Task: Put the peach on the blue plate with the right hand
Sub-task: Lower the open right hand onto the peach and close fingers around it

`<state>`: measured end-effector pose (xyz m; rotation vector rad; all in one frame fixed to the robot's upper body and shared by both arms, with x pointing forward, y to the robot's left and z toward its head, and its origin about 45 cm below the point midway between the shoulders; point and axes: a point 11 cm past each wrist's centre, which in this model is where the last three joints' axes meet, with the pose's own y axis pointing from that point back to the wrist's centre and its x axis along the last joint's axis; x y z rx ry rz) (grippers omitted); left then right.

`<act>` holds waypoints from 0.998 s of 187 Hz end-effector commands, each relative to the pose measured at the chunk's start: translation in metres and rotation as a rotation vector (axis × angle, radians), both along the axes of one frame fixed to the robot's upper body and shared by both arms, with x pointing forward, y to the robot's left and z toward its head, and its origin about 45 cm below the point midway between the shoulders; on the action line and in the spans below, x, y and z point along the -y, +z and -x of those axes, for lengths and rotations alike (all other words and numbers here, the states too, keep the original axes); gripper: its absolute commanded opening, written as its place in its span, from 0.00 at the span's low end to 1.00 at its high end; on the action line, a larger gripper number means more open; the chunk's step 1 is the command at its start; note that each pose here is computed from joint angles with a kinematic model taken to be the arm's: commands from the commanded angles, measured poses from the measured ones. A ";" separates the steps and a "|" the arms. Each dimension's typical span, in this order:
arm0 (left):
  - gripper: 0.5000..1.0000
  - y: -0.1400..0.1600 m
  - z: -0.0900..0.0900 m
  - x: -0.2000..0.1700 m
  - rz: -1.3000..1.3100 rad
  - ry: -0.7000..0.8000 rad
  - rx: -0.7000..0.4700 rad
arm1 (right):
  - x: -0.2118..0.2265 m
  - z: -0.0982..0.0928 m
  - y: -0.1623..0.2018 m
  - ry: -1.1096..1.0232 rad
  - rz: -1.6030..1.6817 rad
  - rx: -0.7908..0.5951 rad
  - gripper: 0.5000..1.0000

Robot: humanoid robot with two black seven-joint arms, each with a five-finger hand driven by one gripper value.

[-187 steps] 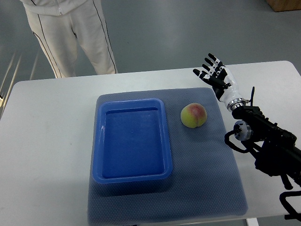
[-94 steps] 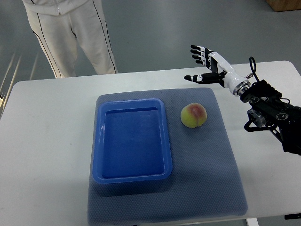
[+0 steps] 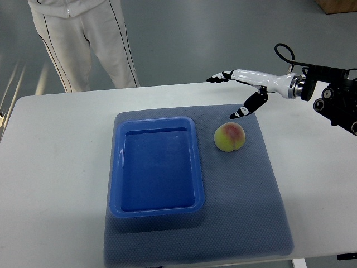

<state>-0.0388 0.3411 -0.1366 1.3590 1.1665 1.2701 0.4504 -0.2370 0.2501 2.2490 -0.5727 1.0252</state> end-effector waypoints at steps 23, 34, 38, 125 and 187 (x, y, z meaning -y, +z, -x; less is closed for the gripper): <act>1.00 0.000 0.000 0.000 0.001 0.000 0.000 | -0.006 0.016 -0.015 0.159 0.224 -0.005 0.86; 1.00 0.000 0.000 0.000 0.001 0.000 0.000 | -0.005 0.017 -0.018 0.162 0.233 -0.010 0.86; 1.00 0.000 0.000 0.000 0.001 0.000 0.000 | -0.006 0.023 -0.031 0.189 0.276 -0.027 0.86; 1.00 0.000 0.000 0.000 0.001 -0.001 0.000 | -0.019 0.021 -0.049 0.190 0.327 0.009 0.86; 1.00 0.000 0.000 0.000 0.001 -0.001 0.000 | -0.021 0.027 -0.063 0.190 0.323 -0.015 0.86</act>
